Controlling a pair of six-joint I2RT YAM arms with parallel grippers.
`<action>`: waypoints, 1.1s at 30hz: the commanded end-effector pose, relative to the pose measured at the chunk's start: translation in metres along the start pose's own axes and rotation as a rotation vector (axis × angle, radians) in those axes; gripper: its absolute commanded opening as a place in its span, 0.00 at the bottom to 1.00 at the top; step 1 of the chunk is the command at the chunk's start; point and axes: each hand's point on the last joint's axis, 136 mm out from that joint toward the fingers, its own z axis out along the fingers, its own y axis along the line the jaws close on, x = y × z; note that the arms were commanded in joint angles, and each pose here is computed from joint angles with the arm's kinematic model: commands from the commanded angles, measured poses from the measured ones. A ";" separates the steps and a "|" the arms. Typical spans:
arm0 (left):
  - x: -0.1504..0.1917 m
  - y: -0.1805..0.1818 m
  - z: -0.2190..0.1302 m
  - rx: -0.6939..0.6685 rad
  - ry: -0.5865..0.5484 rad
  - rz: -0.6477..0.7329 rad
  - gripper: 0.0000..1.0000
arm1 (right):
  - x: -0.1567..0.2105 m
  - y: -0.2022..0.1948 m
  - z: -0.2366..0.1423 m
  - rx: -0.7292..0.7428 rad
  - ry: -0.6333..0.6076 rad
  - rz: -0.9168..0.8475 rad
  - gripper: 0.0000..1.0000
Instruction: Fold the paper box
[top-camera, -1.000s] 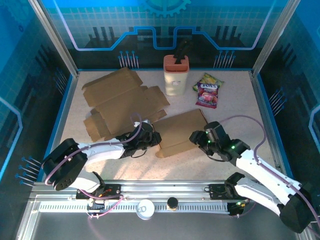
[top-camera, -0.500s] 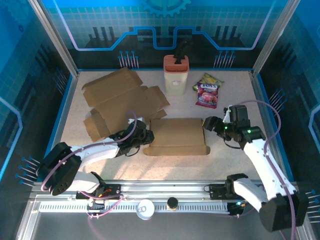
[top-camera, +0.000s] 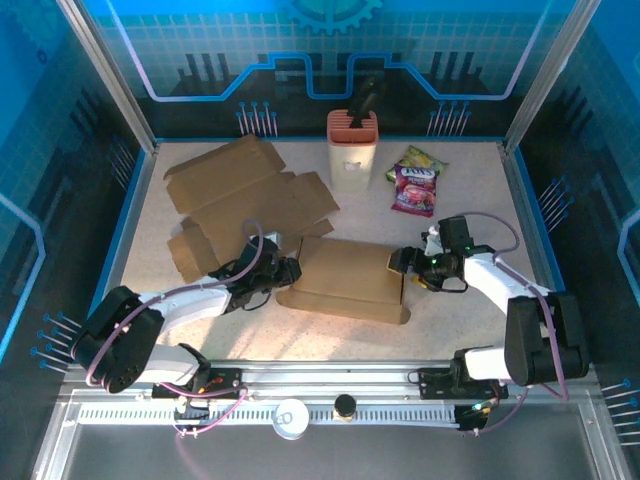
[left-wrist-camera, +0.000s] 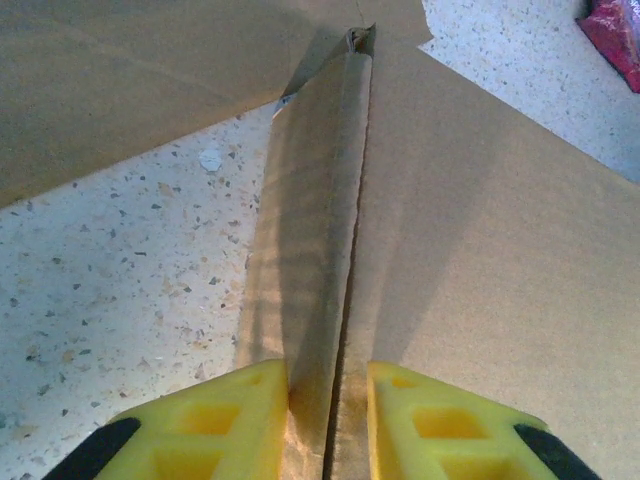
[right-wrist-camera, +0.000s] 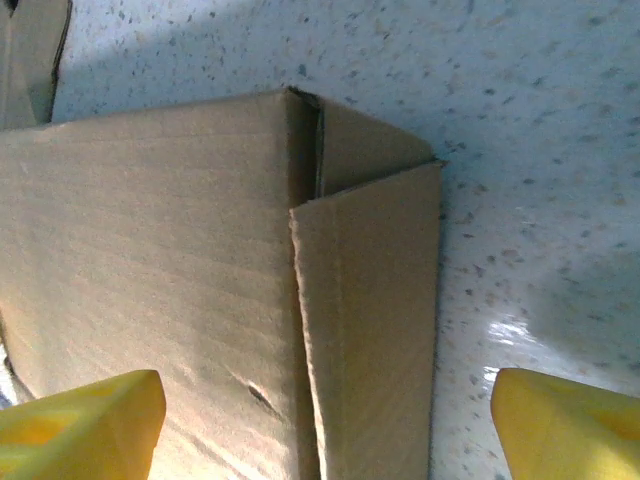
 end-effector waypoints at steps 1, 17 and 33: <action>0.017 0.031 0.002 -0.051 0.049 -0.042 0.25 | 0.001 0.016 0.005 -0.102 0.004 -0.027 0.86; 0.018 0.070 0.000 -0.091 0.017 -0.143 0.17 | 0.022 0.068 0.002 -0.367 0.015 -0.072 0.93; 0.009 0.057 0.005 -0.046 0.017 -0.131 0.17 | 0.022 0.129 -0.005 -0.533 -0.005 -0.045 0.72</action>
